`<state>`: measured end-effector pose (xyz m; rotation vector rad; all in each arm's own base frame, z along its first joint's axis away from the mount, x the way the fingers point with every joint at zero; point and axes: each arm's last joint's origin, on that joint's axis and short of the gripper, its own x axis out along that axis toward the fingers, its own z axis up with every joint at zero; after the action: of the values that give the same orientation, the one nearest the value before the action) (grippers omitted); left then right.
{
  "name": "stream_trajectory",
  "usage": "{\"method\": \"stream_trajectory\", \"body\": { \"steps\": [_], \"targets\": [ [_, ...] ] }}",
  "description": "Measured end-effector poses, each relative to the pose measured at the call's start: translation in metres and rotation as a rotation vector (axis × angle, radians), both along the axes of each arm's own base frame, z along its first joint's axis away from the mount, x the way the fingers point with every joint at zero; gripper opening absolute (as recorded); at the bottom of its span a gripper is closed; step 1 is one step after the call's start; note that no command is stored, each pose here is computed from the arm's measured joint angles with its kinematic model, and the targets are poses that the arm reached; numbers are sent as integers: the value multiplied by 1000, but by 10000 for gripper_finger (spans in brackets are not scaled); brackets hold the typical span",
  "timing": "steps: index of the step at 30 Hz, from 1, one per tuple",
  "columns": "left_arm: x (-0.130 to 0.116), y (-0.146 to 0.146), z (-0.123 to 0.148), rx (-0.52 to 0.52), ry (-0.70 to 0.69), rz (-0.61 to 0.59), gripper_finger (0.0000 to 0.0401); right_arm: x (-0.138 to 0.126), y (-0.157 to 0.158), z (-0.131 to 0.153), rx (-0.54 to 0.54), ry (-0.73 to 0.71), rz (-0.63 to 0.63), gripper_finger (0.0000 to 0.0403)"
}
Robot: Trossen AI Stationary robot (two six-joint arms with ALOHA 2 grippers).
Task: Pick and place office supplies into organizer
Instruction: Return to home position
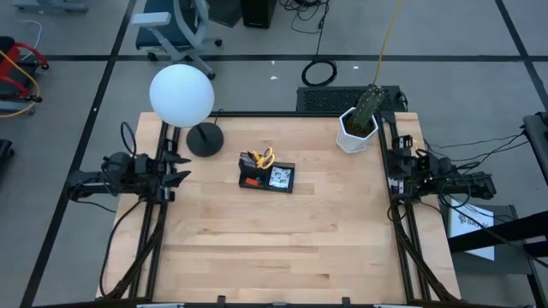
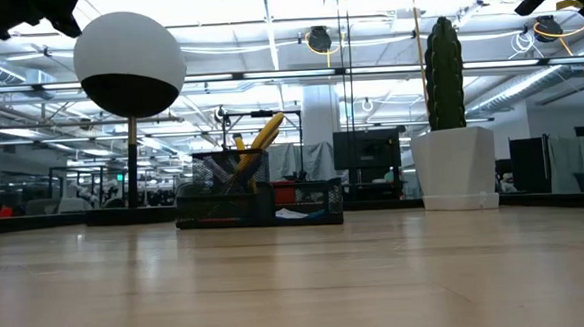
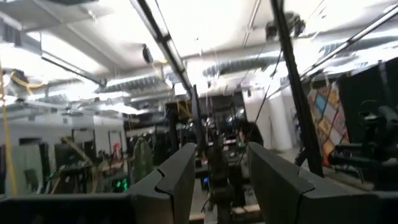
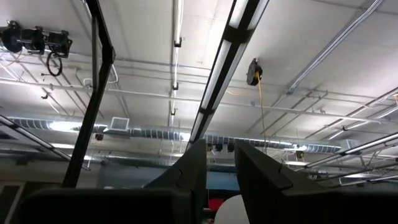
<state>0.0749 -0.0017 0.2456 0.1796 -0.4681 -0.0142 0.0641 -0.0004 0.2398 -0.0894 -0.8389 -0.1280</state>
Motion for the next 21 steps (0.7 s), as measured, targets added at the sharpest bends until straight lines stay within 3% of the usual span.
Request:
{"method": "stream_trajectory", "body": {
  "steps": [7,14,21],
  "targets": [
    [6,-1,-26,14,-123,-11,152,0,0,0,8,0,9,75],
    [8,-1,-29,37,-82,-10,152,1,0,-1,8,9,10,75],
    [12,-1,-36,37,0,-12,152,9,0,-9,7,130,8,75]
  ]
}}
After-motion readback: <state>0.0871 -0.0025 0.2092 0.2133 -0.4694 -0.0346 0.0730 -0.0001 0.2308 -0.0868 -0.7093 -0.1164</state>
